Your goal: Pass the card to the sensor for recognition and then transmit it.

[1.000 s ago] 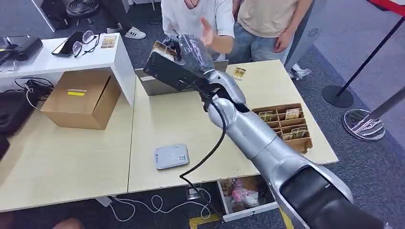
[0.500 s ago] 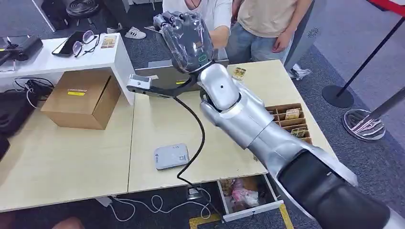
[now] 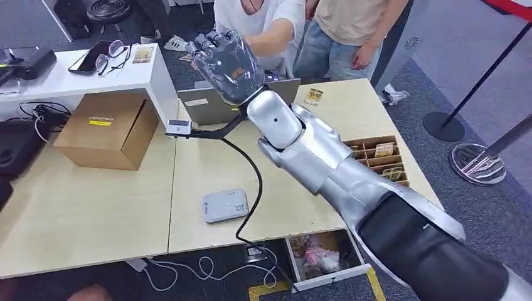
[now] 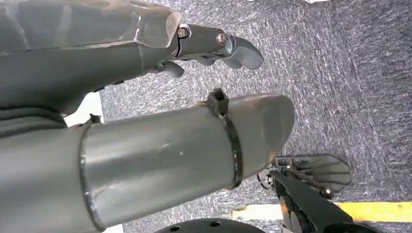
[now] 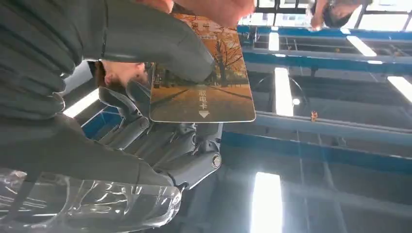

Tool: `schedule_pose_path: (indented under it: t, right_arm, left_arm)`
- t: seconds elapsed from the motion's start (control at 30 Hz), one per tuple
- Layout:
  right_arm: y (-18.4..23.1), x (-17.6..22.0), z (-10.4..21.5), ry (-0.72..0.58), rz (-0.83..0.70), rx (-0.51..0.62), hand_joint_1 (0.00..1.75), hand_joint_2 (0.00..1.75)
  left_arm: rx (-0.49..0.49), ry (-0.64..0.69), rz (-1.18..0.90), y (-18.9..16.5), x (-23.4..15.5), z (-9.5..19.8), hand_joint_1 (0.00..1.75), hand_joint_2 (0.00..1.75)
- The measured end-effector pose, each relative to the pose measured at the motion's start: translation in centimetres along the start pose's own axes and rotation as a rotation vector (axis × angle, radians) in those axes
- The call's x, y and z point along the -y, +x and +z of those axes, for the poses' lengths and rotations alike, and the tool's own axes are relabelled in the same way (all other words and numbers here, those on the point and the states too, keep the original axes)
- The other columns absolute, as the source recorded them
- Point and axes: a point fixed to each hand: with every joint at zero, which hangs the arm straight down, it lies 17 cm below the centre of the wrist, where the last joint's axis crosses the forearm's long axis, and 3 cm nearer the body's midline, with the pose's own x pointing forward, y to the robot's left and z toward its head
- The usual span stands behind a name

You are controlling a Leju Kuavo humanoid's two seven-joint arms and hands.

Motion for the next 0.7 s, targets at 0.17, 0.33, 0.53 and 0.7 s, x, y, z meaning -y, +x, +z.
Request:
schedule_pose_path:
  t: [0.17, 0.33, 0.53, 0.7]
  right_arm:
    - [0.1, -2.3, 0.5, 0.104, 0.017, -0.017, 1.75, 1.75]
    - [-0.8, -3.6, 1.0, 0.156, 0.043, -0.048, 1.75, 1.75]
    - [-1.8, -4.6, 1.6, 0.187, 0.070, -0.071, 0.00, 1.75]
    - [-2.4, -5.2, 1.9, 0.206, 0.082, -0.087, 0.00, 1.75]
  left_arm:
    - [-0.009, -0.003, 0.001, -0.2, -0.1, 0.0, 0.00, 0.00]
    - [-0.007, -0.003, 0.001, -0.2, -0.3, -0.1, 0.00, 0.00]
    - [-0.007, -0.008, 0.000, -0.2, -0.3, -0.1, 0.00, 0.00]
    - [-0.007, -0.012, 0.001, -0.2, -0.2, -0.1, 0.00, 0.00]
